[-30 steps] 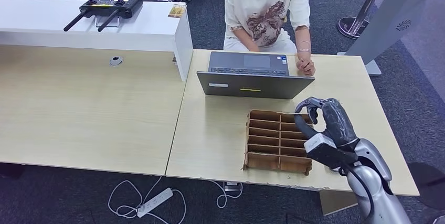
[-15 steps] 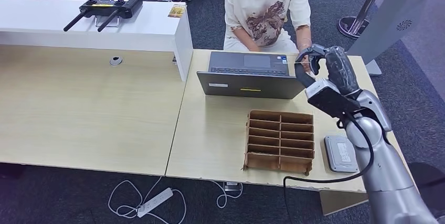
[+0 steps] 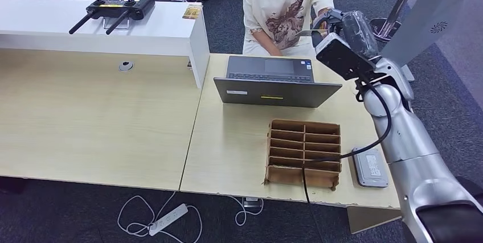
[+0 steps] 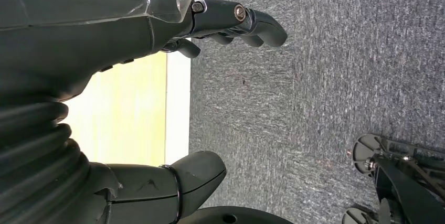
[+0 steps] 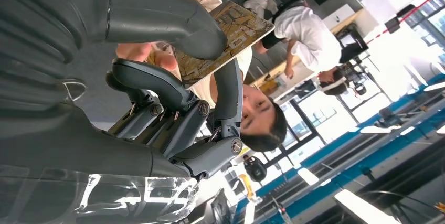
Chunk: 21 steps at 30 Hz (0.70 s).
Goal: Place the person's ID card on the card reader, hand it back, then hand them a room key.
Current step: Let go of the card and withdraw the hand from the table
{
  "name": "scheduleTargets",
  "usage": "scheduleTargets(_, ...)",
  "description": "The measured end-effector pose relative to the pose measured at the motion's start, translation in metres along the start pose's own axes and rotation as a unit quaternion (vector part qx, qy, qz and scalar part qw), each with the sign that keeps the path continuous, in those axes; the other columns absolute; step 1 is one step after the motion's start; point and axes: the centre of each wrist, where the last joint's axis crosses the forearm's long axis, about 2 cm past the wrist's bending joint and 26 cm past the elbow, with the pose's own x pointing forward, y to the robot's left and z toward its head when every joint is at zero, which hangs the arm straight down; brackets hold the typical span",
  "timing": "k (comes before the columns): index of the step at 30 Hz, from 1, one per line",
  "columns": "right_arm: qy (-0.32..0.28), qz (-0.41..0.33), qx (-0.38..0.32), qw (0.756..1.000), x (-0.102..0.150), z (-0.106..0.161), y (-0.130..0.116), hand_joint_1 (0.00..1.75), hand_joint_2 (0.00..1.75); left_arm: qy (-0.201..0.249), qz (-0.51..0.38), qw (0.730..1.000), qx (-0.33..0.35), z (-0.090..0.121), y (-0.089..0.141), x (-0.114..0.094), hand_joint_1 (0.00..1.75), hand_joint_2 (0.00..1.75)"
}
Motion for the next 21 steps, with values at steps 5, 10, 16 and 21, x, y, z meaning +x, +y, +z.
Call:
scheduleTargets(5,0.042,-0.005,0.007,0.999,-0.003,-0.022,-0.001,1.75,1.75,0.0,-0.001,1.0,0.002,0.0,0.001,0.0,0.0,1.75)
scheduleTargets(10,0.082,0.003,0.014,0.997,-0.008,-0.033,0.003,1.75,1.75,-0.001,-0.003,1.0,0.003,-0.001,0.003,0.0,0.0,1.75)
scheduleTargets(16,0.142,0.039,0.029,0.989,-0.011,-0.044,0.003,1.75,1.75,-0.001,-0.004,1.0,0.003,-0.001,0.004,0.0,0.0,1.75)
scheduleTargets(21,0.17,0.055,0.038,0.983,-0.014,-0.049,-0.001,0.91,1.75,-0.001,-0.004,1.0,0.003,-0.001,0.005,0.0,0.0,1.75)
